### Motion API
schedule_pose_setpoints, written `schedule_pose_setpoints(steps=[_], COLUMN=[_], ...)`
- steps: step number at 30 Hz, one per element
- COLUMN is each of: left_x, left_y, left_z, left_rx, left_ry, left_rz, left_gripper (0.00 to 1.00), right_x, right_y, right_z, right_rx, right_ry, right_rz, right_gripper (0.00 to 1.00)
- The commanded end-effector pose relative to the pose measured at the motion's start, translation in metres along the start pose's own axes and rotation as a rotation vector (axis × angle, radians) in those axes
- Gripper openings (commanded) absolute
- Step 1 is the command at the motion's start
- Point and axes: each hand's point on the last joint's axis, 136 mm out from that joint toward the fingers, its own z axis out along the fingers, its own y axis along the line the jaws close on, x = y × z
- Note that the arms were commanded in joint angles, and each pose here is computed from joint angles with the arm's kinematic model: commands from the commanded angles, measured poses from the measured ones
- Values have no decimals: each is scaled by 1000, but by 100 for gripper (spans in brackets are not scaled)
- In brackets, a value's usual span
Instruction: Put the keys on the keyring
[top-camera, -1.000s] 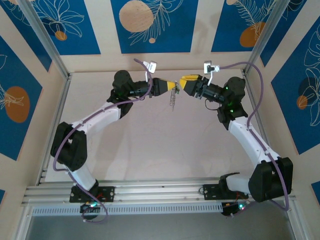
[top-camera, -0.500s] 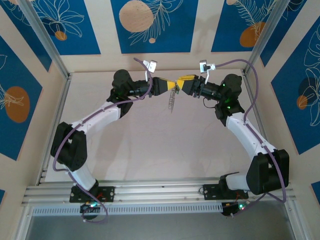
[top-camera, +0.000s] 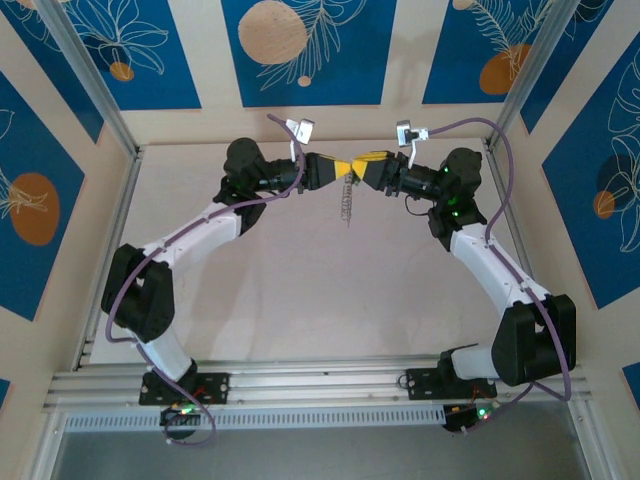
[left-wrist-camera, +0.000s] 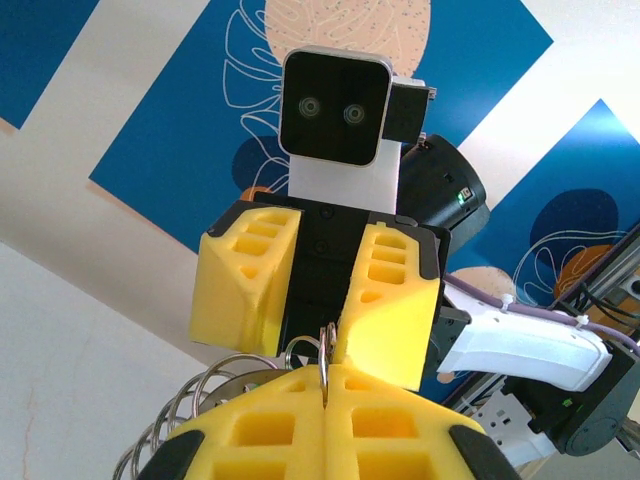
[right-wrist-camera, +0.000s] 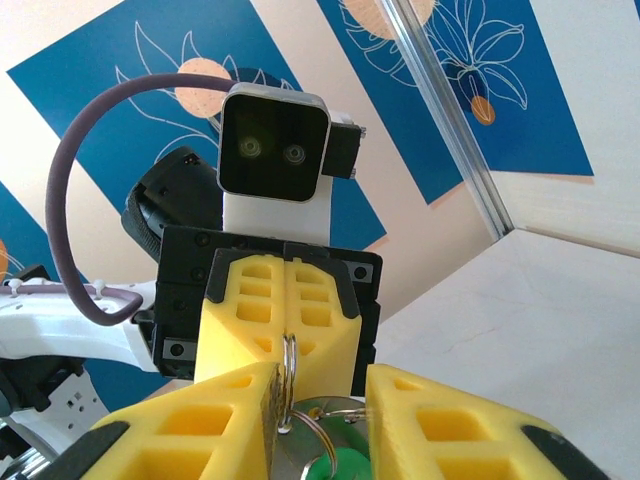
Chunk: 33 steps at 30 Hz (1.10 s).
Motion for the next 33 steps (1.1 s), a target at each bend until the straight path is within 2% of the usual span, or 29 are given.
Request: schedule_pose_setpoints(steps=[1, 9, 14, 18, 20, 27, 30, 33], left_x=[-9, -7, -6, -6, -7, -8, -9, -8], left_y=[-16, -15, -15, -15, -15, -17, -21, -26], left_z=[5, 7, 9, 9, 9, 10, 9, 8], left_rx=[52, 57, 60, 60, 60, 70, 85, 99], left_ry=[-3, 6, 10, 9, 9, 9, 9, 15], left_rz=[63, 61, 60, 61, 62, 71, 93, 110], left_gripper=[0, 0, 0, 0, 0, 0, 13, 20], right_x=[0, -2, 0, 6, 9, 16, 14, 12], right_y=[5, 8, 12, 17, 20, 15, 5, -4], right_z=[2, 3, 4, 4, 4, 4, 0, -4], right_rx=[-26, -40, -59, -98, -119, -124, -84, -58], right_ry=[9, 11, 27, 64, 84, 102, 80, 66], right_rz=[-10, -18, -21, -19, -20, -2, 9, 22], right_gripper=[27, 20, 10, 6, 0, 0, 0, 0])
